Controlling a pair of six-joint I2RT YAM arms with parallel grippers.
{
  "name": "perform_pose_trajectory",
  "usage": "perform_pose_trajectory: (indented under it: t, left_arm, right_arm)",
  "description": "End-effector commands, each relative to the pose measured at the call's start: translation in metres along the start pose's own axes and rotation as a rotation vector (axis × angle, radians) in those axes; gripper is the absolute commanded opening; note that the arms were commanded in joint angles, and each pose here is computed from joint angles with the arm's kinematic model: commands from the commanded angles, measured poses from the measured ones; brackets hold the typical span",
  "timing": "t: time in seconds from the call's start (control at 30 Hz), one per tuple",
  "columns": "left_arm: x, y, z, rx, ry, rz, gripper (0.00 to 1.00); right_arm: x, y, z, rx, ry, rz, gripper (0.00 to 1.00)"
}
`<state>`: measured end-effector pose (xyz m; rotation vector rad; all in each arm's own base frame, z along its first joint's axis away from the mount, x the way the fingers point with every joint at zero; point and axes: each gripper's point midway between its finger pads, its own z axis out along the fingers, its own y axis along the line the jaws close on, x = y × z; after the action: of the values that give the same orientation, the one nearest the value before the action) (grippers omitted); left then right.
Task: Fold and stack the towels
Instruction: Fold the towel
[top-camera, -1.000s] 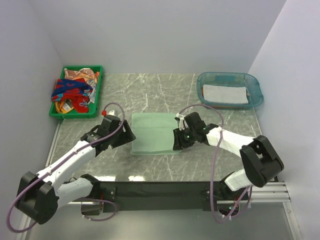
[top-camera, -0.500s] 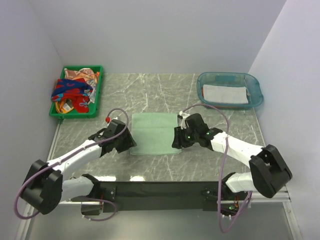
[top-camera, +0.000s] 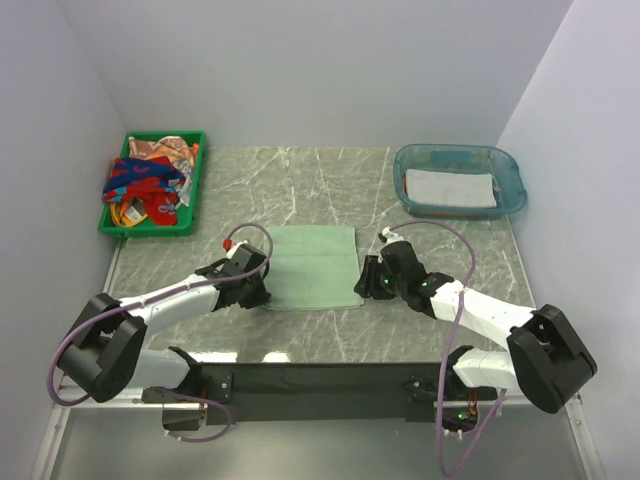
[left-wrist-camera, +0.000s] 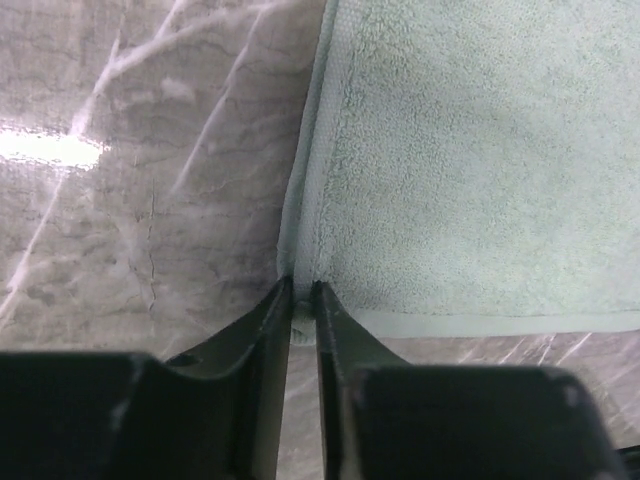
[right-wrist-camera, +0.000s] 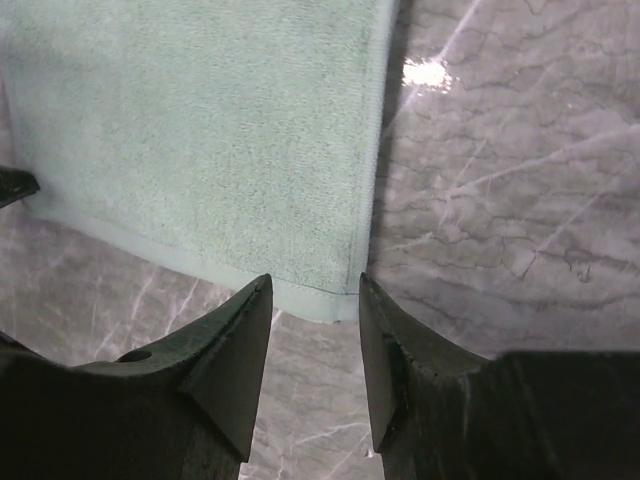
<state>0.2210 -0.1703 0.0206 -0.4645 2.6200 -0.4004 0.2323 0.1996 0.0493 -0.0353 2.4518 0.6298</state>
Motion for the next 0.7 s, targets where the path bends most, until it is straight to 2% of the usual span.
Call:
perform_pose_trajectory:
  t: [0.0,0.1,0.47,0.57,0.67]
  left_arm:
    - [-0.005,-0.005,0.002,-0.004,-0.029,0.011,0.20]
    - [-0.005,-0.007,-0.001,-0.010,-0.034,0.024,0.21]
    - [-0.010,-0.009,-0.006,-0.035,-0.052,0.055,0.34]
    - [-0.011,-0.010,-0.006,-0.031,-0.054,0.059,0.34]
    - [-0.011,-0.013,-0.005,-0.023,-0.051,0.063,0.32]
  right_arm:
    - [-0.007,-0.001,0.006,0.018,-0.051,0.068,0.47]
    - [-0.001,-0.005,0.008,0.029,-0.034,0.086,0.46]
    - [0.023,-0.014,0.023,0.067,0.067,0.120,0.43]
    - [0.028,-0.016,0.024,0.069,0.083,0.126,0.39]
    - [0.020,-0.010,0.023,0.045,0.055,0.122,0.27]
